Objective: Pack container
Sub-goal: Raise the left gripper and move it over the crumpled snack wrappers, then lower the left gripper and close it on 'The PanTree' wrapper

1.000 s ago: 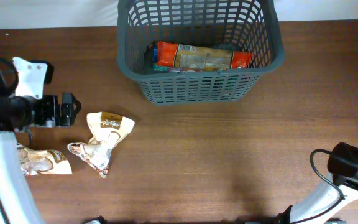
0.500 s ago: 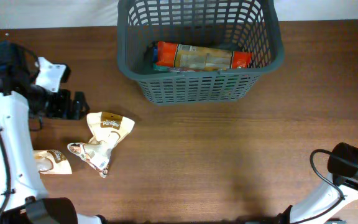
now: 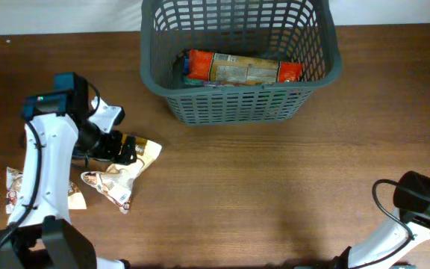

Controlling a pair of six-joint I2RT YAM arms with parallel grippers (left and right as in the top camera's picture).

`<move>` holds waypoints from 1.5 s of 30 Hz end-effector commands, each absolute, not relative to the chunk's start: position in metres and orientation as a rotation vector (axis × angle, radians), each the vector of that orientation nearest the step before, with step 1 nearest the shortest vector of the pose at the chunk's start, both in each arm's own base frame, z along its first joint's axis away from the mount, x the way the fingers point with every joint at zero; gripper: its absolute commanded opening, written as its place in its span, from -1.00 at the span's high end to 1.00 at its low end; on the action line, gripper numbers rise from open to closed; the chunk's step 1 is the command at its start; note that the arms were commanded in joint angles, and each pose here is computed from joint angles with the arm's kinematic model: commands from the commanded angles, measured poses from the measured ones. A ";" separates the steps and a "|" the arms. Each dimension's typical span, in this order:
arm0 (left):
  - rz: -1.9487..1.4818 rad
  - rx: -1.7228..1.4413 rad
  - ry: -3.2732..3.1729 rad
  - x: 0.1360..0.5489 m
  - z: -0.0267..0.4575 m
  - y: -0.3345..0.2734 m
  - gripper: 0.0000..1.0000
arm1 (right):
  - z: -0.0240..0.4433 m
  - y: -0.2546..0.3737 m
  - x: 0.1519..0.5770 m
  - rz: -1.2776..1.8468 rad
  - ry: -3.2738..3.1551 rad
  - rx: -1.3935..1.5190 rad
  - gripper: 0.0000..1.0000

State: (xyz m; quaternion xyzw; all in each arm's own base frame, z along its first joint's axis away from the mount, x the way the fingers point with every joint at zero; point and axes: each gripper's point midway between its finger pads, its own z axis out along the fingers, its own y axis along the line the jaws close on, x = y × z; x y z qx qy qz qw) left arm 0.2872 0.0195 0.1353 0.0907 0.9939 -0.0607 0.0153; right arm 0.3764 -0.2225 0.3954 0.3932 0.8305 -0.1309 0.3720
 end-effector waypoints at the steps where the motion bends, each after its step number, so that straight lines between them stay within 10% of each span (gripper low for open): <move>1: -0.152 0.242 3.093 0.288 0.123 0.024 -0.99 | 0.396 -0.223 0.375 -0.330 2.117 1.025 -0.97; 45: 0.107 0.518 3.048 0.293 0.057 0.018 -0.98 | 0.396 -0.223 0.375 -0.330 2.117 1.025 -0.97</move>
